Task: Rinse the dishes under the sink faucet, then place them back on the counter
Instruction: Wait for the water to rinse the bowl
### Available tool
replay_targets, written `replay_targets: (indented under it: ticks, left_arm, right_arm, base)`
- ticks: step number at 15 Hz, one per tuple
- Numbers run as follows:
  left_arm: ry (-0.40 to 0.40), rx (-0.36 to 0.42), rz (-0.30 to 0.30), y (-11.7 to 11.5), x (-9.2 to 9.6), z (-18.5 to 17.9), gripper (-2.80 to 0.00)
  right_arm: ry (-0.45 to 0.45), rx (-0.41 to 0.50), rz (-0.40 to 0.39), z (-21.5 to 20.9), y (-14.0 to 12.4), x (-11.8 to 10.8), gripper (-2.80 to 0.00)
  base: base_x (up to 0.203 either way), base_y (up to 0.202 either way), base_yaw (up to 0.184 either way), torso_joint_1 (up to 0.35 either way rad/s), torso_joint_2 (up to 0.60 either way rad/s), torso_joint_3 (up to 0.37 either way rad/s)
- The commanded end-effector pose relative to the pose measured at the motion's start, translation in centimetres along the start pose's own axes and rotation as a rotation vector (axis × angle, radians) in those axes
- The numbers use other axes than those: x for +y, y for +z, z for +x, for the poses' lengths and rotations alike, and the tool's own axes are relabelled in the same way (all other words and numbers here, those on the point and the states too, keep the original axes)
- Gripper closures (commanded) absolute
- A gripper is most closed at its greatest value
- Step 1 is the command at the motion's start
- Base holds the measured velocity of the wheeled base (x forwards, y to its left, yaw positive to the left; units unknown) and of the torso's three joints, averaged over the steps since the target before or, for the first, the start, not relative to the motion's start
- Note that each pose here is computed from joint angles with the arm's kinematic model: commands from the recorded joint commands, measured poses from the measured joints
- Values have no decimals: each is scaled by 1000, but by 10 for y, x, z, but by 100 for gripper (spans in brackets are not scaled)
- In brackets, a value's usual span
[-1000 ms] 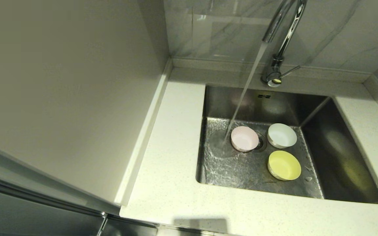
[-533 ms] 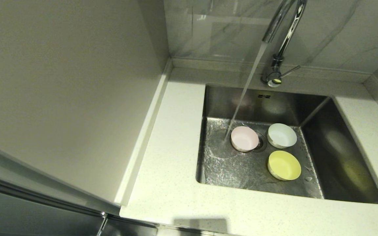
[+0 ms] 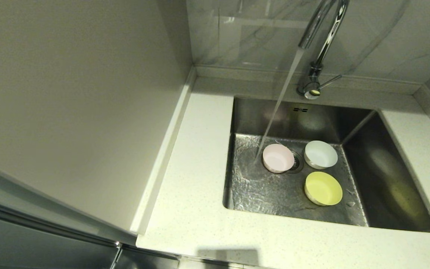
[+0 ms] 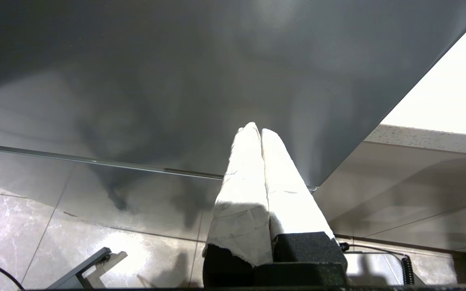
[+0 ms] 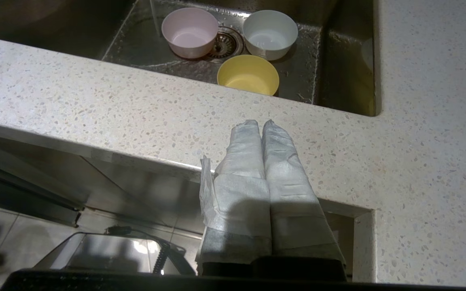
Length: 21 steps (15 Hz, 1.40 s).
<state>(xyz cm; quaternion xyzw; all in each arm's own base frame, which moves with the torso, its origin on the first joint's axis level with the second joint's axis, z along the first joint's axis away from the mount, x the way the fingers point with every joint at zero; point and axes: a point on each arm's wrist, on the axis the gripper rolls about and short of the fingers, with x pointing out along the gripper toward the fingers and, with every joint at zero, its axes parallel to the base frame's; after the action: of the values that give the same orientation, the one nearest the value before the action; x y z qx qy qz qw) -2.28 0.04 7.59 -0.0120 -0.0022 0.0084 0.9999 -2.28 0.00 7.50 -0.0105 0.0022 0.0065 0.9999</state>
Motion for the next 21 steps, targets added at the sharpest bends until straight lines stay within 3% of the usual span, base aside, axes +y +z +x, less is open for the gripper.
replay_targets:
  ticks: [1, 21]
  left_arm:
    - [0, -2, -1, 0, 0, 0, 0]
    - [0, -2, -1, 0, 0, 0, 0]
  right_arm:
    - [1, 1, 0, 0, 0, 0, 0]
    - [1, 1, 0, 0, 0, 0, 0]
  base:
    - [0, 0, 0, 0, 0, 0]
    - [0, 0, 0, 0, 0, 0]
